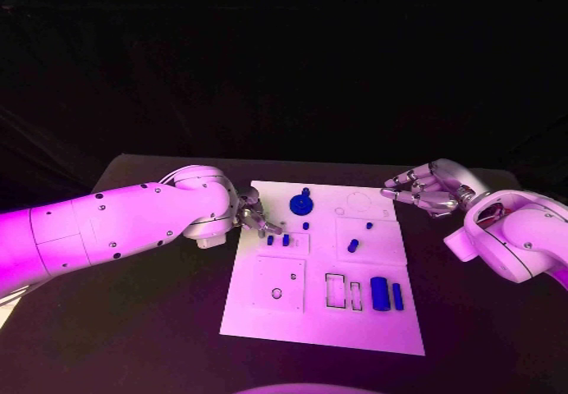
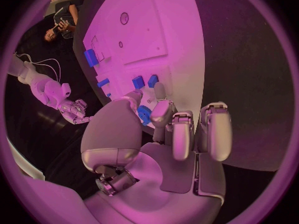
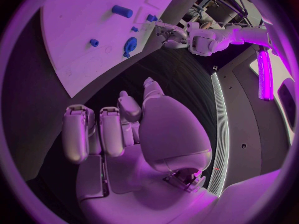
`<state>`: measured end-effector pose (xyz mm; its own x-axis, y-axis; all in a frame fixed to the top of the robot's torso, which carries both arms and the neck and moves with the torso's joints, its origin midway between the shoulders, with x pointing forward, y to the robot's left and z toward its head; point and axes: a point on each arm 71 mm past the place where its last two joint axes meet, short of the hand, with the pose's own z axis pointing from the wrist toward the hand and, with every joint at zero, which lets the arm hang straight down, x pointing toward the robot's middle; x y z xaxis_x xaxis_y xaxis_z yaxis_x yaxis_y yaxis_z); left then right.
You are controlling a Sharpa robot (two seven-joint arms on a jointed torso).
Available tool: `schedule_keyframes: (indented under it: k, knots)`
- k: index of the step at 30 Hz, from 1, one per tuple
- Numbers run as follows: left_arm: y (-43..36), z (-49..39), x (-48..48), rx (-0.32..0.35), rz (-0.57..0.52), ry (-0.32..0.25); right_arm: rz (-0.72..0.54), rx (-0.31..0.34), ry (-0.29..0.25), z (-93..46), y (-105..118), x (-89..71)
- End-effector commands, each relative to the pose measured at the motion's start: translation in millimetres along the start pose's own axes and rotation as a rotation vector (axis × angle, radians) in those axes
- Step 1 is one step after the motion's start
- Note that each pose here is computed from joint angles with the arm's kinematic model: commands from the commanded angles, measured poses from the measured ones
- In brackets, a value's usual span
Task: Assemble the parts on the task board
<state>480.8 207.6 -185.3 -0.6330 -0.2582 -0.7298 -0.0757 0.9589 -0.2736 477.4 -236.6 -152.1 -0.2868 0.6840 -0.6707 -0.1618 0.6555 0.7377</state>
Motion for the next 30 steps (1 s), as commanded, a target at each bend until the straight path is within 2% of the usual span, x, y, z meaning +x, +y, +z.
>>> schedule_keyframes:
  k: [1, 4, 8, 12, 15, 19, 22, 30]
  knots:
    - [-3.5, -4.2, -3.4, 0.073, -0.150, -0.026, -0.004, -0.010, 0.009, 0.1, 1, 1.2]
    - [-7.6, -7.5, -9.0, 0.158, -0.225, -0.077, -0.003, -0.009, 0.009, 0.0, 0, 1.0]
    - [-19.2, -10.9, -17.3, 0.310, -0.258, -0.181, -0.003, -0.009, 0.008, 0.1, 0, 0.9]
    - [-35.3, -11.8, -20.0, 0.462, -0.207, -0.270, -0.002, -0.009, 0.007, 0.5, 0, 1.0]
    - [-51.3, -9.1, -16.6, 0.561, -0.103, -0.311, 0.000, -0.011, 0.007, 1.3, 1, 1.7]
    - [-64.0, -4.4, -11.0, 0.610, 0.014, -0.328, 0.002, -0.013, 0.009, 1.9, 1, 2.5]
    - [-71.5, 0.1, -6.3, 0.623, 0.110, -0.332, 0.002, -0.015, 0.010, 2.2, 2, 2.9]
    - [-81.8, 12.0, 2.0, 0.583, 0.283, -0.317, 0.003, -0.016, 0.010, 2.1, 2, 3.2]
